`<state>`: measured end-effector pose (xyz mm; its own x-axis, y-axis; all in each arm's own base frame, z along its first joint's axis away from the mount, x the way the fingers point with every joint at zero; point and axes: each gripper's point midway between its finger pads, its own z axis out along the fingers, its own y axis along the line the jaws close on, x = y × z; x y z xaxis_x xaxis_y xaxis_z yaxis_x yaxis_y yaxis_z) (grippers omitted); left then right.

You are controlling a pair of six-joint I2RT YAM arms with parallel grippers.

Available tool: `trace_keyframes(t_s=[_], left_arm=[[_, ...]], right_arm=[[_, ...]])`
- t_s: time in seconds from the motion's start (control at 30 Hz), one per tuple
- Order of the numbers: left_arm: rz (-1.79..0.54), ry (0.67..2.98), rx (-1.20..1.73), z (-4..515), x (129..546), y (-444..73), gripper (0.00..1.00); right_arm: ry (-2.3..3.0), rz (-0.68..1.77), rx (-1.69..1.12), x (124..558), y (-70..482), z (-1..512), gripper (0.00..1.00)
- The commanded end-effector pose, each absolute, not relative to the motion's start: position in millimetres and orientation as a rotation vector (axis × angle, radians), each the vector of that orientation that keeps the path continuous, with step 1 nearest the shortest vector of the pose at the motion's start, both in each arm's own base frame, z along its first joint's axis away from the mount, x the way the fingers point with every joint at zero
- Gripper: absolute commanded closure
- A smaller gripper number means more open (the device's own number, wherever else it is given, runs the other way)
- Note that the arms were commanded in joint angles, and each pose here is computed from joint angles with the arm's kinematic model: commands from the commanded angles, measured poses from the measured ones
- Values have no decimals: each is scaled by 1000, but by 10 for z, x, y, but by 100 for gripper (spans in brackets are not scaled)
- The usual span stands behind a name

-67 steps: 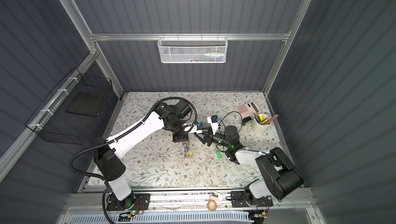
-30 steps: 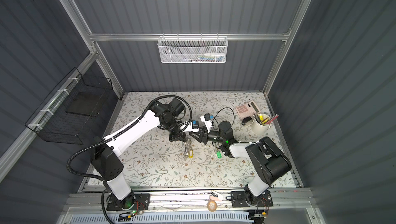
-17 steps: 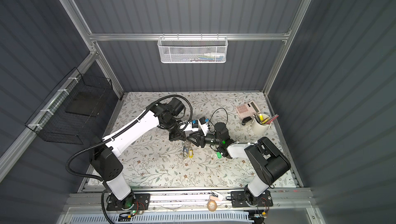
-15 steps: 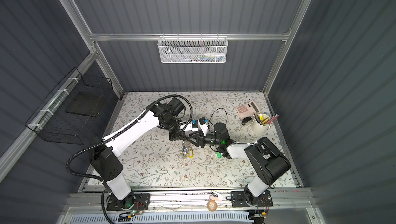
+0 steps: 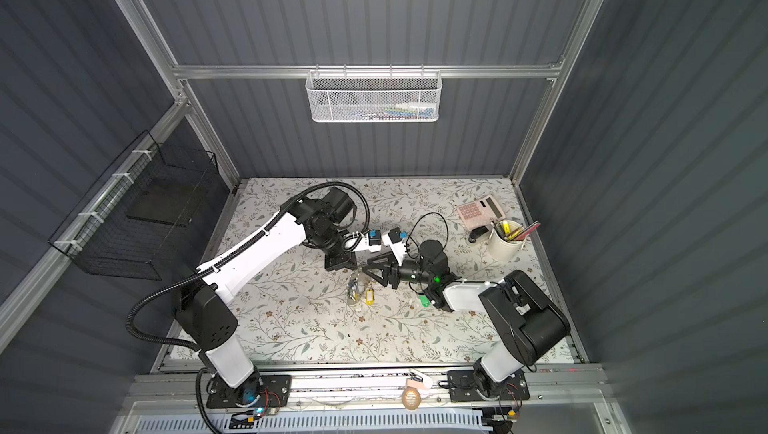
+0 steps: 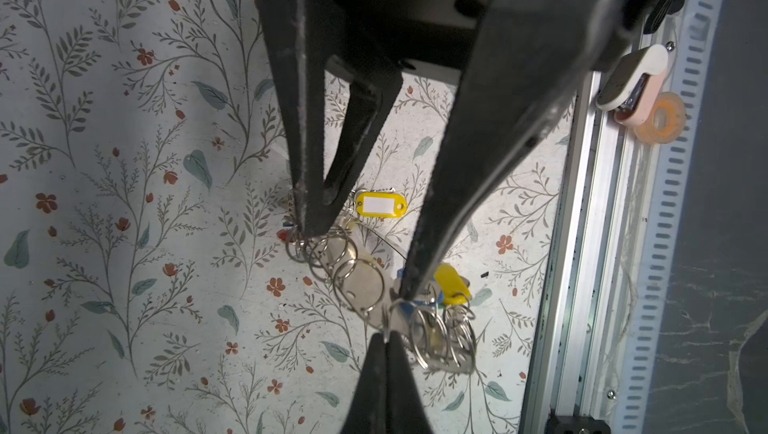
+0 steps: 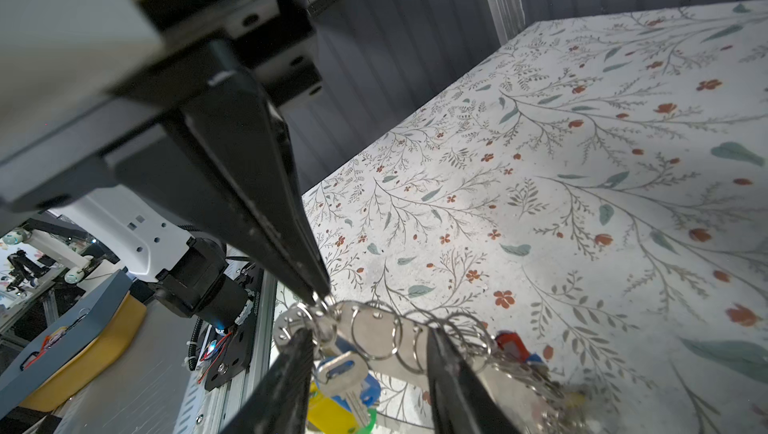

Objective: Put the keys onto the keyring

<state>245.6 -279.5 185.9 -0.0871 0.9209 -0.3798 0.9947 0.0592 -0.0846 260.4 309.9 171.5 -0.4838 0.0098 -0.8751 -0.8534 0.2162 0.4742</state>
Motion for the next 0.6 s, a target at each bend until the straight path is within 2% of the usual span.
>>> trace_keyframes(t_s=[0.0,0.17,0.57], left_arm=[[-484,2081,1971,1980,2415,-2756,100],[-496,2080,1973,1999,2405,-2764,100],[-519,2087,1971,1978,2391,-2782,100]], right_arm=[[1661,1365,-844,2558,3119,1760,53],[1697,1350,-849,2599,3144,1740,59],[1674,1394,-890,2571,3263,1795,62]])
